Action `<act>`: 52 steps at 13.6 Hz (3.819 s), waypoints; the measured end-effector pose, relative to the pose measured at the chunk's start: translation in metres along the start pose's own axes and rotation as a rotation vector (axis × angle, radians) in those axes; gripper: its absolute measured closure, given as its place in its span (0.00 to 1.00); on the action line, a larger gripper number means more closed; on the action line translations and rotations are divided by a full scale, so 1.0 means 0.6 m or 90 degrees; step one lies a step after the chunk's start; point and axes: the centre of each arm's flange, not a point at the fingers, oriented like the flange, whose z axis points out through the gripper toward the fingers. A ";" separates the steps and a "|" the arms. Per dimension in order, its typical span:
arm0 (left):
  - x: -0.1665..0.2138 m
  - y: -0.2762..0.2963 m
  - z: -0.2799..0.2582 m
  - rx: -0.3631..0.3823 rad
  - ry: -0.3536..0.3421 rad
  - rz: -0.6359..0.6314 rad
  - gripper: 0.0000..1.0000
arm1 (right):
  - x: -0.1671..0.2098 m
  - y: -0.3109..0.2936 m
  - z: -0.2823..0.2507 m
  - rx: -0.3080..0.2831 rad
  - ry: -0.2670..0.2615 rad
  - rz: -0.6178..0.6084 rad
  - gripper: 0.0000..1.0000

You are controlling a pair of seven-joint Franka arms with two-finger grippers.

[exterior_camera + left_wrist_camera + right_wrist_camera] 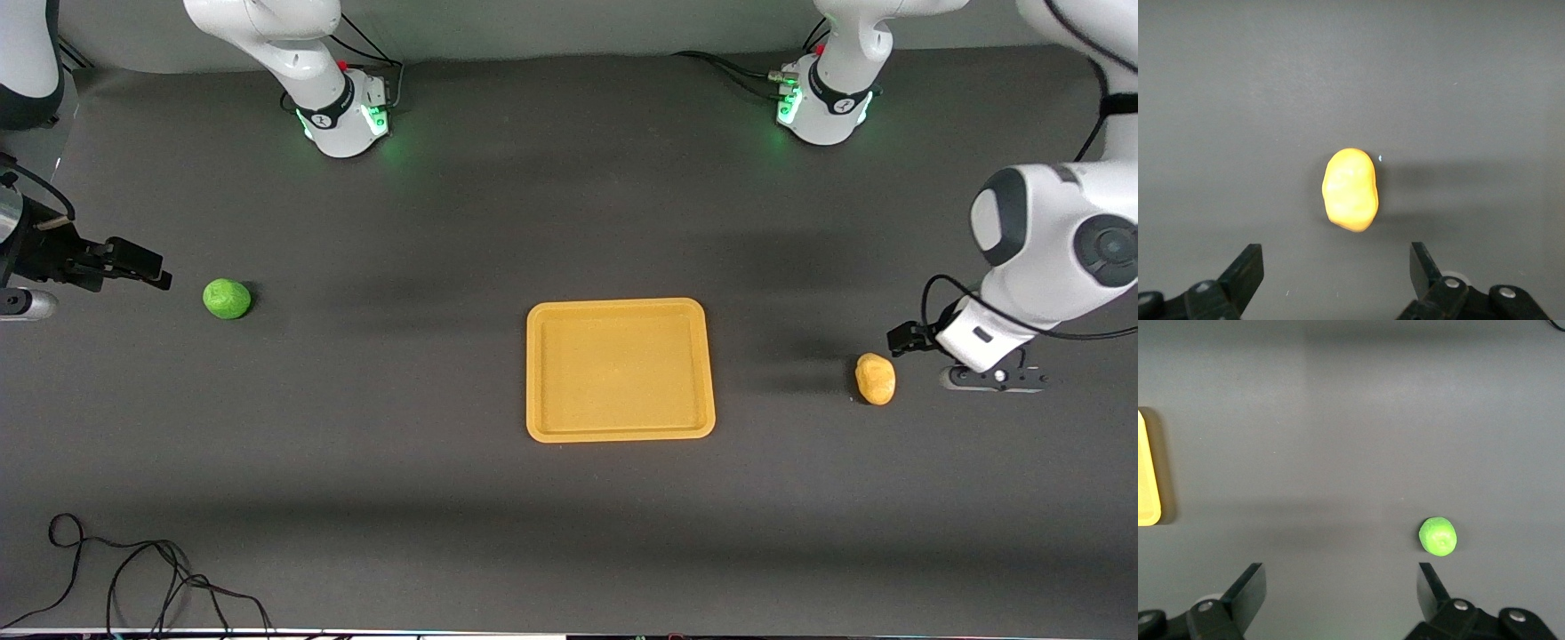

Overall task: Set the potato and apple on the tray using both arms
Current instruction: 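Lower the left gripper onto the yellow potato and close it, then carry the potato with the left gripper over the tray and lower it, then release the potato and raise the left gripper while the right gripper reaches the apple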

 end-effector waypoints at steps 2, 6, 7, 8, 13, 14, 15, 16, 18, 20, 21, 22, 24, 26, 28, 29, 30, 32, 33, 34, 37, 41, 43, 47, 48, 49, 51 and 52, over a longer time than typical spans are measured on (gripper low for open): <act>-0.007 0.002 0.078 0.000 0.005 0.001 0.02 | 0.000 0.001 0.000 0.000 0.000 0.000 0.00; -0.021 0.007 0.188 -0.002 -0.021 0.004 0.03 | 0.000 0.001 -0.002 0.000 0.002 0.001 0.00; -0.021 0.008 0.202 -0.002 -0.019 0.005 0.04 | 0.000 0.001 -0.002 0.000 0.002 0.001 0.00; -0.021 0.008 0.210 -0.002 -0.014 0.005 0.04 | 0.000 0.001 -0.002 0.000 0.002 0.001 0.00; -0.012 0.007 0.203 -0.001 0.002 0.005 0.39 | 0.000 0.001 -0.002 0.000 0.002 0.000 0.00; -0.010 0.007 0.199 -0.001 0.006 0.005 0.39 | 0.000 0.000 -0.002 0.000 0.002 0.000 0.00; -0.007 0.007 0.193 -0.001 0.010 0.005 0.39 | 0.000 0.000 -0.002 0.000 0.002 0.000 0.00; -0.003 0.007 0.182 0.000 0.018 0.004 0.40 | 0.001 0.000 -0.002 0.000 0.003 0.000 0.00; 0.005 0.007 0.140 -0.001 0.021 0.002 0.40 | 0.002 0.000 -0.003 0.000 0.007 0.000 0.00; 0.008 0.023 0.082 -0.009 -0.003 -0.017 0.40 | 0.002 0.001 -0.004 0.000 0.009 0.000 0.00; 0.010 0.049 0.051 -0.014 -0.018 -0.029 0.40 | 0.002 0.001 -0.004 0.000 0.010 0.001 0.00; 0.013 0.089 0.021 -0.019 -0.027 -0.042 0.40 | 0.002 0.001 -0.004 0.000 0.010 0.001 0.00; 0.016 0.202 -0.020 -0.030 -0.024 -0.067 0.40 | 0.001 0.006 -0.003 -0.002 0.010 0.004 0.00; -0.001 0.315 -0.023 -0.042 -0.021 -0.092 0.40 | -0.005 0.041 0.004 -0.015 0.016 -0.005 0.00; -0.022 0.407 -0.006 -0.054 -0.014 -0.114 0.40 | -0.031 0.115 0.023 -0.016 0.027 -0.034 0.00; -0.033 0.447 0.010 -0.060 -0.011 -0.119 0.40 | -0.052 0.156 0.034 -0.014 0.033 -0.037 0.00; -0.043 0.484 0.030 -0.068 -0.007 -0.126 0.40 | -0.080 0.193 0.047 -0.008 0.038 -0.033 0.00; -0.052 0.531 0.069 -0.084 0.003 -0.138 0.40 | -0.145 0.243 0.074 0.008 0.040 -0.020 0.00; -0.058 0.547 0.089 -0.086 -0.001 -0.140 0.40 | -0.178 0.254 0.084 0.008 0.039 -0.018 0.00; -0.064 0.558 0.107 -0.084 -0.008 -0.138 0.40 | -0.207 0.258 0.091 0.007 0.036 -0.017 0.00; -0.066 0.563 0.150 -0.080 -0.013 -0.134 0.40 | -0.264 0.270 0.102 0.002 0.036 -0.021 0.00; -0.059 0.558 0.167 -0.068 -0.010 -0.125 0.37 | -0.283 0.300 0.144 -0.021 0.032 -0.042 0.00; -0.053 0.557 0.164 -0.064 -0.002 -0.118 0.18 | -0.283 0.297 0.175 -0.022 0.037 -0.049 0.00; -0.022 0.543 0.128 -0.069 0.017 -0.132 0.00 | -0.283 0.293 0.272 -0.023 0.051 -0.055 0.00; -0.014 0.529 0.108 -0.059 0.009 -0.138 0.00 | -0.285 0.300 0.306 -0.023 0.056 -0.055 0.00; -0.006 0.508 0.077 -0.046 0.002 -0.143 0.00 | -0.287 0.309 0.343 -0.025 0.059 -0.054 0.00; 0.012 0.442 -0.016 -0.026 -0.001 -0.140 0.00 | -0.281 0.315 0.407 -0.037 0.058 -0.055 0.00; 0.016 0.397 -0.067 -0.015 -0.002 -0.135 0.00 | -0.275 0.312 0.434 -0.045 0.058 -0.060 0.00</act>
